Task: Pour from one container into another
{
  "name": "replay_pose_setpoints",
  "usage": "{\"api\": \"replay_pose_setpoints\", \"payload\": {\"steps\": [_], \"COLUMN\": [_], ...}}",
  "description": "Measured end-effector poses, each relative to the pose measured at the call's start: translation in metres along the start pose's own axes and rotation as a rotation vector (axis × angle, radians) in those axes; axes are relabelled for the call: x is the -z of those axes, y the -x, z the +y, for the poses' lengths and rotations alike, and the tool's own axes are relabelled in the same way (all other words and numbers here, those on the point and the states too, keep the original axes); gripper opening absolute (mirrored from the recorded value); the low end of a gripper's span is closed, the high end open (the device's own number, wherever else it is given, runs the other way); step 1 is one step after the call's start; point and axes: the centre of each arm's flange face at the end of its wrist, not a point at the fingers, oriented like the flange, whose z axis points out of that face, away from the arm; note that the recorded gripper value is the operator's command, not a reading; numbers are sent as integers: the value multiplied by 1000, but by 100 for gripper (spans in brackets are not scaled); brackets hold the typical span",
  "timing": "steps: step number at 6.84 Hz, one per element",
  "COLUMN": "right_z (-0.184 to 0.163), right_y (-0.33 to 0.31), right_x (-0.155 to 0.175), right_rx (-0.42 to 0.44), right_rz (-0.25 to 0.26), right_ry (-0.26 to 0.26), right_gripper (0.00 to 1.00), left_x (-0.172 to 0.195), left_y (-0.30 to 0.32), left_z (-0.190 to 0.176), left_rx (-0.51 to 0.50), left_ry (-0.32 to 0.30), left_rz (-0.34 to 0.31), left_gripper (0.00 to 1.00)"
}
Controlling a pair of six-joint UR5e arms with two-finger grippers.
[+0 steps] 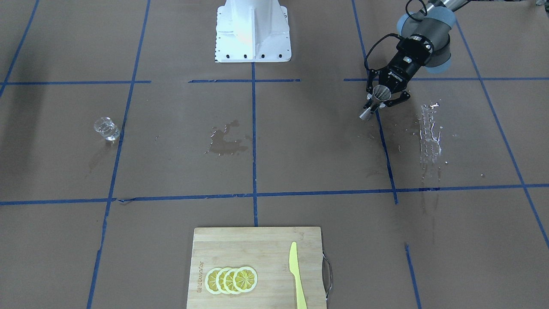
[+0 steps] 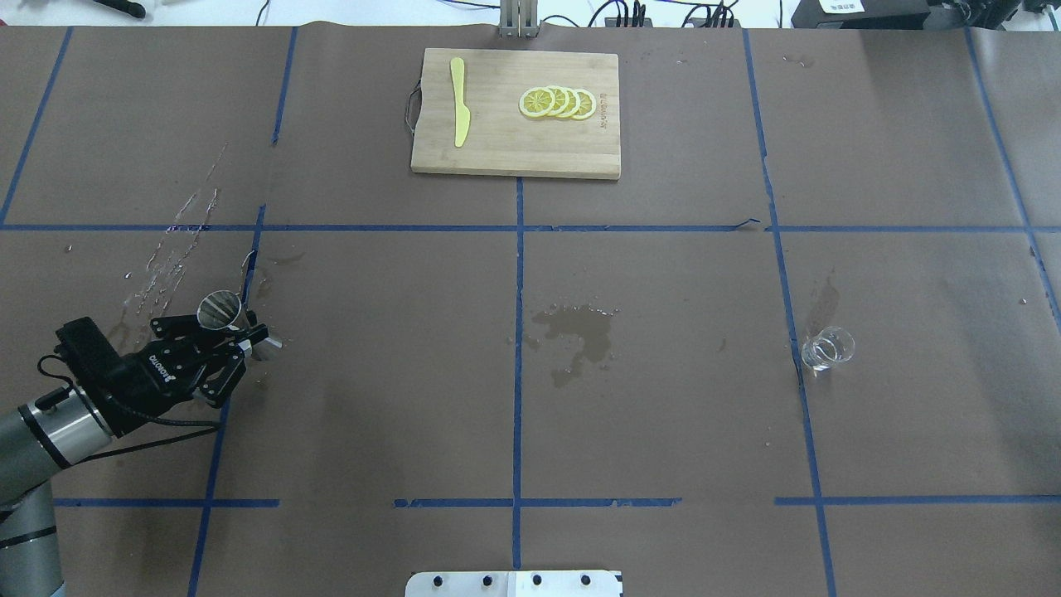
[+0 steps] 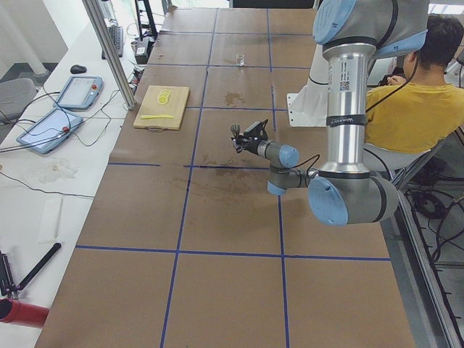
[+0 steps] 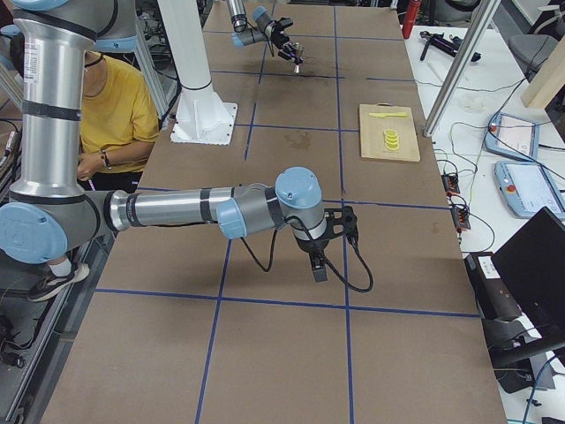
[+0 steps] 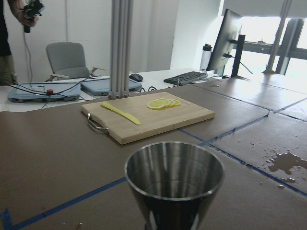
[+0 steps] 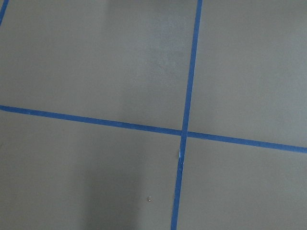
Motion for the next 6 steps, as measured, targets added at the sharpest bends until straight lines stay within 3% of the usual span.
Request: {"api": "replay_pose_setpoints", "payload": {"steps": [1, 3, 6], "right_z": [0, -1, -2], "right_y": [0, 0, 0], "right_x": [0, 0, 0], "right_rx": [-1, -2, -4], "right_rz": [0, 0, 2], "right_ry": [0, 0, -2], "right_gripper": [100, 100, 100], "left_x": [-20, -68, -172], "left_y": [4, 11, 0], "left_z": [-23, -72, -139], "left_rx": [-88, -211, -322], "left_ry": [15, 70, 146], "left_rz": [103, 235, 309], "left_gripper": [0, 0, 0]}}
